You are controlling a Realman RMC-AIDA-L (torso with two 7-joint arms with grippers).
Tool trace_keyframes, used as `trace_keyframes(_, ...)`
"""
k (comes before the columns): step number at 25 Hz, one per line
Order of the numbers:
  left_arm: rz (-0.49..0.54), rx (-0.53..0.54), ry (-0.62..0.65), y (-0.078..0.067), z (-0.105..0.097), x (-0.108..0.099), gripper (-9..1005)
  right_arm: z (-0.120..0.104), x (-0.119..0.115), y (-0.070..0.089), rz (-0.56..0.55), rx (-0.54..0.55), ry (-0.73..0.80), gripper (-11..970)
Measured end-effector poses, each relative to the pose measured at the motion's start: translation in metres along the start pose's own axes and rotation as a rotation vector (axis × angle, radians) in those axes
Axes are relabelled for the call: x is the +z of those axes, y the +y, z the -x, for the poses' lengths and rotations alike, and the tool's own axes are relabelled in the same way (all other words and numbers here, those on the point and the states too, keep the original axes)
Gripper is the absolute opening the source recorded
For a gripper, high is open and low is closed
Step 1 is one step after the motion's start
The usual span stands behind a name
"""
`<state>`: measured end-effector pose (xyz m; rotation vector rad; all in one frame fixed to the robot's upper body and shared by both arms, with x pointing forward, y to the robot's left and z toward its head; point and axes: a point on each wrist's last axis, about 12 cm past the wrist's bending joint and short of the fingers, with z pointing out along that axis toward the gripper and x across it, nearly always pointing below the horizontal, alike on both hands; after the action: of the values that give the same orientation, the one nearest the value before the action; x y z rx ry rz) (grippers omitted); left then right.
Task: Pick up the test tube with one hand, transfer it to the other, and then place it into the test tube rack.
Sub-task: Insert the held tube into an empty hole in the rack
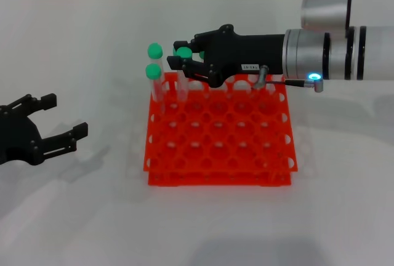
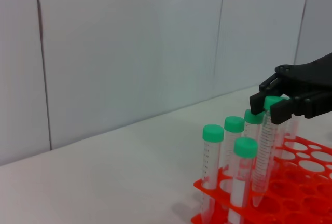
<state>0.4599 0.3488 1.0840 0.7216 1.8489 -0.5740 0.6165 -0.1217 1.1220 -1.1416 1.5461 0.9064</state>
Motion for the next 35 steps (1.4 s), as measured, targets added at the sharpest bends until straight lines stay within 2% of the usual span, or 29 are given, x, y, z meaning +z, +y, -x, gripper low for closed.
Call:
trace_keyframes(15,0.001,-0.002,0.006,0.000,-0.001,-0.001,886,0.007,0.014,0.003,0.037,-0.016,0.059,273)
trace_keyframes(35,-0.005,0.000,0.011,-0.002,-0.006,0.000,886,0.007,0.016,0.003,0.029,-0.014,0.078,275)
